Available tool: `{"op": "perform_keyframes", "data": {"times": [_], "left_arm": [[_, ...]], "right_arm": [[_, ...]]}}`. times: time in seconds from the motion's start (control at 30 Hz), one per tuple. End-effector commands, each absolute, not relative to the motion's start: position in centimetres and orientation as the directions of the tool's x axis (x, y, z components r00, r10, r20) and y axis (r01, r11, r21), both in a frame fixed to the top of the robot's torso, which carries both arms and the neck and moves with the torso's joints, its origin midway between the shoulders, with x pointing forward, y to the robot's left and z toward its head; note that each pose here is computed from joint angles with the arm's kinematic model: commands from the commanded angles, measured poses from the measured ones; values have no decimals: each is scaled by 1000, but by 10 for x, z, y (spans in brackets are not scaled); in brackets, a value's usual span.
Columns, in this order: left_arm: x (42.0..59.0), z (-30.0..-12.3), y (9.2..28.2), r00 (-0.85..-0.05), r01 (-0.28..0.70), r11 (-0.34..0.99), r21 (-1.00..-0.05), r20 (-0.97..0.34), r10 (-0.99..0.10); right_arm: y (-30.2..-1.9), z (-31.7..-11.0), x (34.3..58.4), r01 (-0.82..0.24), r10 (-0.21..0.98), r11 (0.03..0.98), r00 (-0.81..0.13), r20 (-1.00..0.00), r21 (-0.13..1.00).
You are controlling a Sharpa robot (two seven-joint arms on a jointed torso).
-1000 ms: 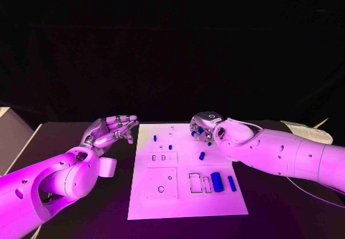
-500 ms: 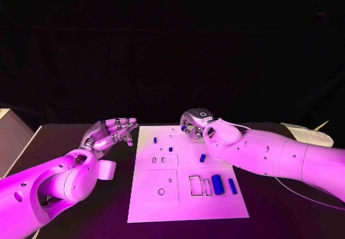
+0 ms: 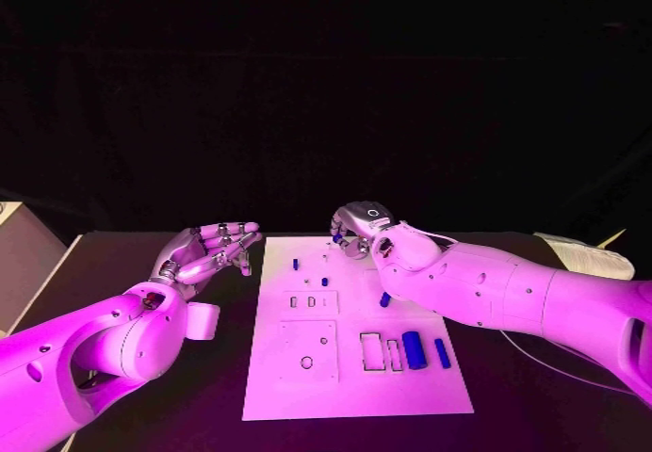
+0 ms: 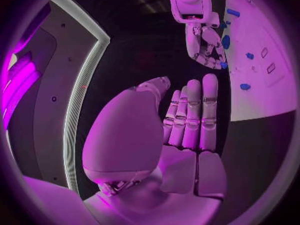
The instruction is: Assemble the parts on the task board
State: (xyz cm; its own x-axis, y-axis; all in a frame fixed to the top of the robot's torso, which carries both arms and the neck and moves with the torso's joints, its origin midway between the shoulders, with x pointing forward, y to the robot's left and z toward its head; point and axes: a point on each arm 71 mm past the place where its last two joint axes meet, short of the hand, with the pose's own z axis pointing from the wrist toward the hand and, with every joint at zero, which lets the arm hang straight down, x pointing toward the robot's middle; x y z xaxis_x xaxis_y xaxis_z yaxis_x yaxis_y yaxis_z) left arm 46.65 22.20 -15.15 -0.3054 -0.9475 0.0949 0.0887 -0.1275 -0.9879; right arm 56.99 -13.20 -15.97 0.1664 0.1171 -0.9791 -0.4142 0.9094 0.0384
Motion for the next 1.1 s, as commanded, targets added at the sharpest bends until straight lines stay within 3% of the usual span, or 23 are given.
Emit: {"op": "perform_keyframes", "data": {"times": [0.03,1.1], "left_arm": [[466,-150,220,-324,95,-135,-986,98,-941],[468,-146,222,-314,105,-138,-985,99,-944]], "right_arm": [[-129,-159,570,-429,132,902,173,-976,46],[-128,-165,574,-417,108,907,111,-988,52]]}}
